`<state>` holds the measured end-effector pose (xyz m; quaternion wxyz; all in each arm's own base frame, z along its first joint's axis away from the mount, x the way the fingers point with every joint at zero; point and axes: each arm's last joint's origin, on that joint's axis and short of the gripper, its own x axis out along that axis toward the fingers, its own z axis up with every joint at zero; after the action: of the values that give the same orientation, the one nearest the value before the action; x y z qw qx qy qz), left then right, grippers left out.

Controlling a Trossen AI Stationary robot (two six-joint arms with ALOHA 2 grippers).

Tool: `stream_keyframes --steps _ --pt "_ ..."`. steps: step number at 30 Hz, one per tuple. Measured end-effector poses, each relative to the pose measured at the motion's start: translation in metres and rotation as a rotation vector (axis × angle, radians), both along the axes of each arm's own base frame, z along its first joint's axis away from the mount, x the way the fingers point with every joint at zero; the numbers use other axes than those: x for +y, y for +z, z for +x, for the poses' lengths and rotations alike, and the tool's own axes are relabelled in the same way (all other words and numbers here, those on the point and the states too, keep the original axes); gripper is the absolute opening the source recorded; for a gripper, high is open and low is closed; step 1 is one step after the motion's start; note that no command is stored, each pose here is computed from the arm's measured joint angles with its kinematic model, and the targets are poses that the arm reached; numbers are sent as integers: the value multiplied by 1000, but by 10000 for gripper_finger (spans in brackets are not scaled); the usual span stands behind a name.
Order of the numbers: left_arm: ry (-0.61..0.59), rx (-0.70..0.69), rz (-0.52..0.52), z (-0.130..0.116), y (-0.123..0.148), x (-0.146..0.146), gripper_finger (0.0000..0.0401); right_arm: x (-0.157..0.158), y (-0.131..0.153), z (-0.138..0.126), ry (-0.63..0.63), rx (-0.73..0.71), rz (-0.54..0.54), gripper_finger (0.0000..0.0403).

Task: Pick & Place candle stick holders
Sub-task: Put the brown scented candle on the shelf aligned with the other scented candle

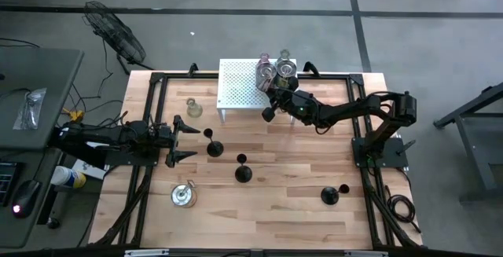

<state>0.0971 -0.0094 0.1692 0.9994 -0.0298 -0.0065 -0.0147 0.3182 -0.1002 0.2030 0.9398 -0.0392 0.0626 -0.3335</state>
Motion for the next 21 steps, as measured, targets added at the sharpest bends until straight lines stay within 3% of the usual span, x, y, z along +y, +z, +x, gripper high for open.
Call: stream_keyframes --steps 21 --pt "0 0 0 0 0 0 372 -4 1 -1 -4 -4 -7 4"
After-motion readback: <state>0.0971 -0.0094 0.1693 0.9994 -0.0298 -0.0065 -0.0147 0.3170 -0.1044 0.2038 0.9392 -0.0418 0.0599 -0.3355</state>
